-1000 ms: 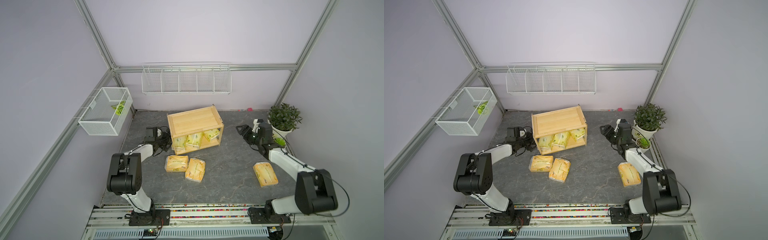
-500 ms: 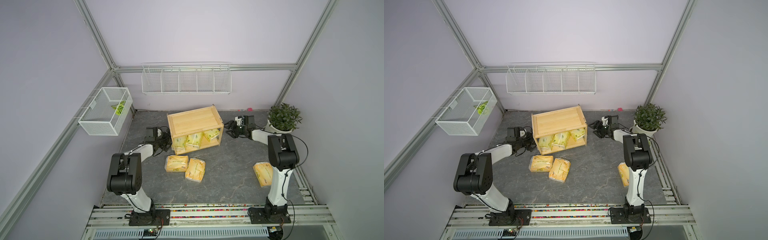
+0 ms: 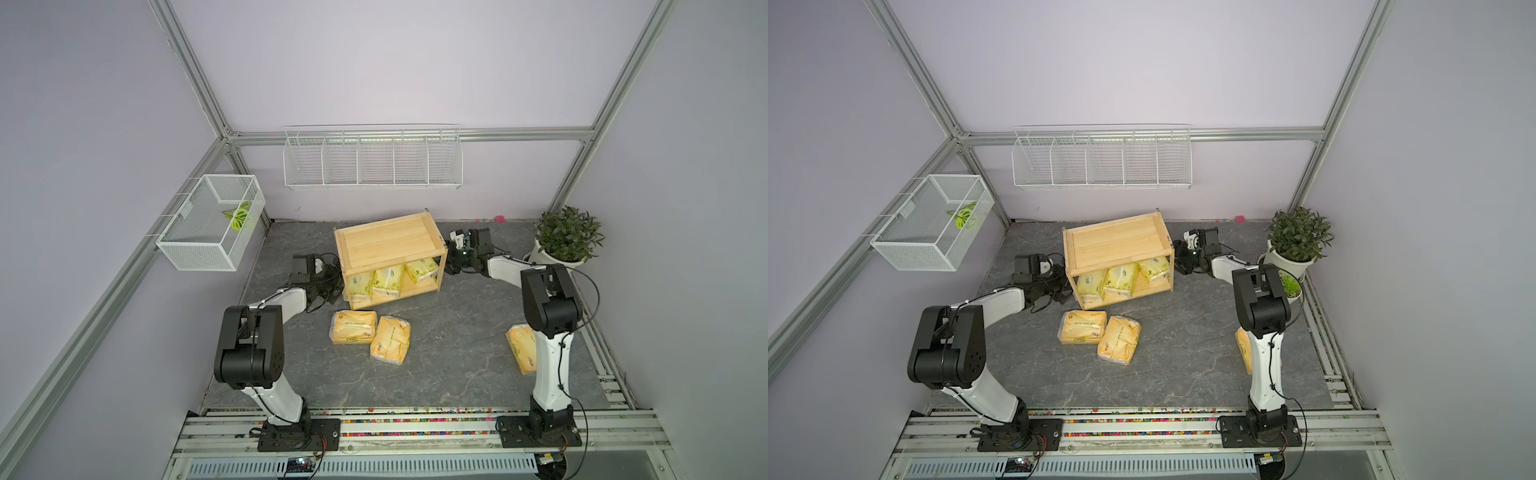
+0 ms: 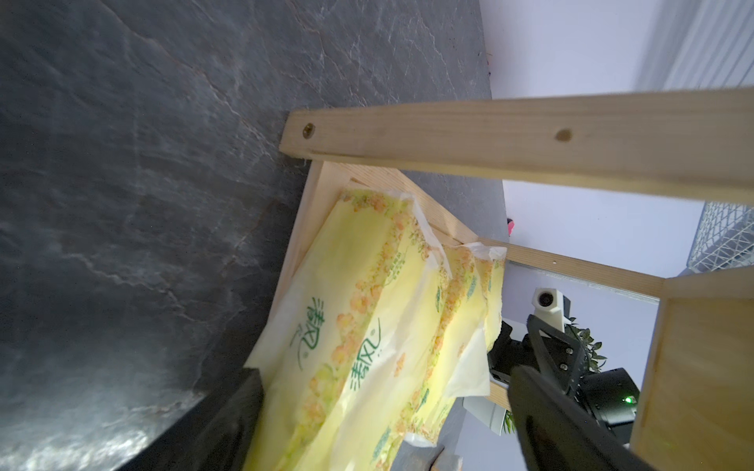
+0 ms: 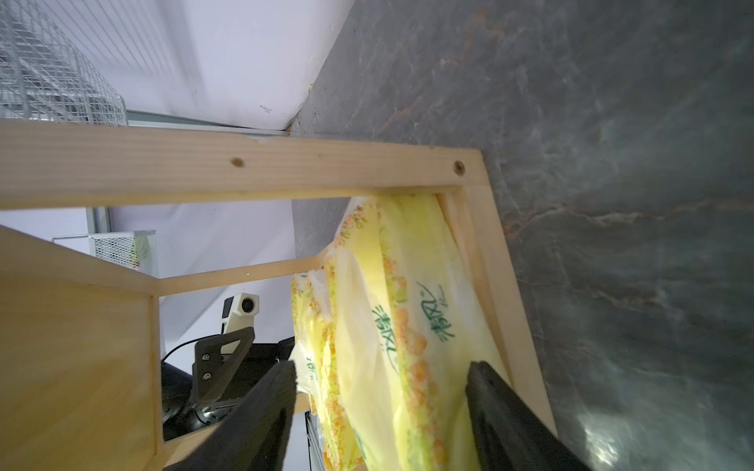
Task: Place the tissue boxes on the shelf by color
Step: Adjust the box of tissues on the shelf.
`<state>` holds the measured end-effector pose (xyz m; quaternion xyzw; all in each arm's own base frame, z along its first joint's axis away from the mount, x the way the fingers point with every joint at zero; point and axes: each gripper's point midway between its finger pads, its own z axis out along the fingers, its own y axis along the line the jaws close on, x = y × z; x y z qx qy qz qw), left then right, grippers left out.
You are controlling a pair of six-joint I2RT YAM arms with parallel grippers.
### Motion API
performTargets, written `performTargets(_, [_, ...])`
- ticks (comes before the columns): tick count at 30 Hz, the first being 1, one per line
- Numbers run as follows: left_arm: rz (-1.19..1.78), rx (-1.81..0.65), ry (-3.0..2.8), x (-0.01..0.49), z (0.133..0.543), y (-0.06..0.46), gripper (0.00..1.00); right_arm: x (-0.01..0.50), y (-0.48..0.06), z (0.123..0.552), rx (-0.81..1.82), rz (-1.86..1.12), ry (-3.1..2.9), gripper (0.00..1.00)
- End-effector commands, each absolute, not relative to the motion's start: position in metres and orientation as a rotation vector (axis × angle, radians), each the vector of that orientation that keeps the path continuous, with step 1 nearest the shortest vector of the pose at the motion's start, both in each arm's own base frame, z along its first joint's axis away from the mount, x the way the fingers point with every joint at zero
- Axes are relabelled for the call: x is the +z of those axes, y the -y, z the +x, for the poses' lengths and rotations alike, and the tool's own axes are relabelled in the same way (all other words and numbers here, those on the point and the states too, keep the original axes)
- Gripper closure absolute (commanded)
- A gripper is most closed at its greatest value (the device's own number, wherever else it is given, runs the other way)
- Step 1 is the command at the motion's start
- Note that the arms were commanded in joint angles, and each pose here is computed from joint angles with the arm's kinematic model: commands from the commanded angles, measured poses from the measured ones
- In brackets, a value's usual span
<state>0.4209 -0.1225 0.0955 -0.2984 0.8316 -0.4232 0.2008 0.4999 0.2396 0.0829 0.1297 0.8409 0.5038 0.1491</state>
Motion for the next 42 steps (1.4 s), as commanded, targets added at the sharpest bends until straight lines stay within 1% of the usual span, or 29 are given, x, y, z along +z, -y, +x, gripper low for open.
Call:
performTargets(1, [-0.795,-1.182,-2.333,0.098,0.426,0.128,0.0,0.094,-0.244,0.482,1.483,0.362,-2.398,0.29])
performTargets(12, [-0.763,-1.201,-2.34,0.101,0.427,0.135,0.0,0.113,-0.269,0.438,1.522,0.274,-2.385,0.29])
performTargets(16, [-0.757,-1.201,-2.339,0.101,0.426,0.136,0.0,0.114,-0.26,0.427,1.47,0.294,-2.384,0.29])
performTargets(24, [-0.756,-1.192,-2.345,0.099,0.423,0.135,0.0,0.085,-0.217,0.427,1.326,0.434,-2.458,0.28])
performTargets(27, [-0.755,-1.189,-2.342,0.099,0.423,0.134,0.0,0.084,-0.21,0.428,1.296,0.437,-2.459,0.28])
performTargets(38, [-0.75,-1.194,-2.338,0.1,0.424,0.135,0.0,0.097,-0.217,0.462,1.286,0.396,-2.432,0.29])
performTargets(42, [-0.75,-1.198,-2.339,0.1,0.424,0.135,0.0,0.092,-0.229,0.463,1.3,0.371,-2.457,0.29])
